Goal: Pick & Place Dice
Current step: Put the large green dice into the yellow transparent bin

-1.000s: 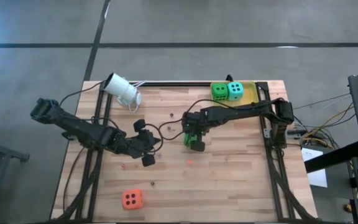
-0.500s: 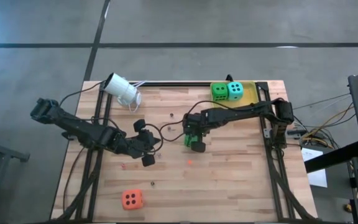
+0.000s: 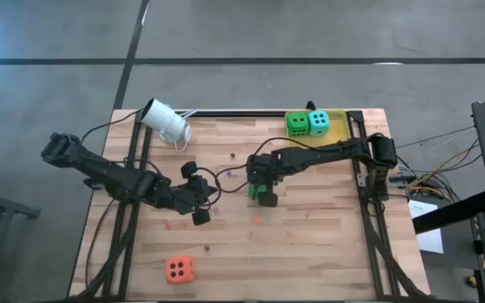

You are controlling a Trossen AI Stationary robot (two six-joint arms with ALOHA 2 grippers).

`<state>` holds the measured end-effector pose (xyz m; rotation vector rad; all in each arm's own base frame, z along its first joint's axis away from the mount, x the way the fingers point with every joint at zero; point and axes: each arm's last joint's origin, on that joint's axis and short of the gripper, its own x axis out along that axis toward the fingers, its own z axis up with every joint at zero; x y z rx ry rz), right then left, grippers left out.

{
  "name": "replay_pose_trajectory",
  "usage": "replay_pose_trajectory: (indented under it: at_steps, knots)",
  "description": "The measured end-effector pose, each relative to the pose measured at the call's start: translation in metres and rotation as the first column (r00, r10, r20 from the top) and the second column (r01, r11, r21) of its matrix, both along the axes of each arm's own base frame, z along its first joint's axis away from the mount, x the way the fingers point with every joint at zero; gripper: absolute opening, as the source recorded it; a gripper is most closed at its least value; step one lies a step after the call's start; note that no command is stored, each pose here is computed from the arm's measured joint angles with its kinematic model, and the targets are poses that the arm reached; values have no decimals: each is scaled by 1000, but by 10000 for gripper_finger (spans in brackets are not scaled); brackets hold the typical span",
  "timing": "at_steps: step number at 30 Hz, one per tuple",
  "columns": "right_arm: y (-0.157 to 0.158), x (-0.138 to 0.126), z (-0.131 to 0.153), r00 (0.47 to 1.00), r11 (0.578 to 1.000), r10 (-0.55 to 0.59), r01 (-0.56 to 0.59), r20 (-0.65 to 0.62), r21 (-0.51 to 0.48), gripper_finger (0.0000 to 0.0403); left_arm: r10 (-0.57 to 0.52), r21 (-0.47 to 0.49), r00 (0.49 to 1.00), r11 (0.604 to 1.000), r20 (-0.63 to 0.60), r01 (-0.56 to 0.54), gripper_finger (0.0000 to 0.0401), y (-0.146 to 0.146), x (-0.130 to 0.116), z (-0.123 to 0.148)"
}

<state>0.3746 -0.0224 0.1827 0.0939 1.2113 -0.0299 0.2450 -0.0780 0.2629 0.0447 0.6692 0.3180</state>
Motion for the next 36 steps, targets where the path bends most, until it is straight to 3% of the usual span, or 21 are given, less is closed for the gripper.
replay_pose_trajectory:
  at_steps: [12, 20, 26, 31, 36]
  knots:
    - [0, 2, 8, 1000, 1000, 6, -6, 13, -2, 336, 0, 0, 1000, 1000, 0, 0, 12, 0, 0, 0]
    - [0, -10, 41, 1000, 999, -15, 16, 26, -29, 335, 0, 0, 1000, 1000, 0, 0, 12, 0, 0, 0]
    - [-4, -38, 85, 991, 985, -104, 114, 81, -130, 336, 0, 0, 1000, 1000, 0, 0, 12, 0, 0, 0]
    - [-11, -68, 119, 964, 948, -226, 251, 140, -197, 337, 0, 0, 1000, 1000, 0, 0, 12, 0, 0, 0]
    - [-27, -99, 144, 908, 895, -379, 408, 179, -179, 337, -1, 0, 1000, 1000, 0, 1, 12, 0, 0, 0]
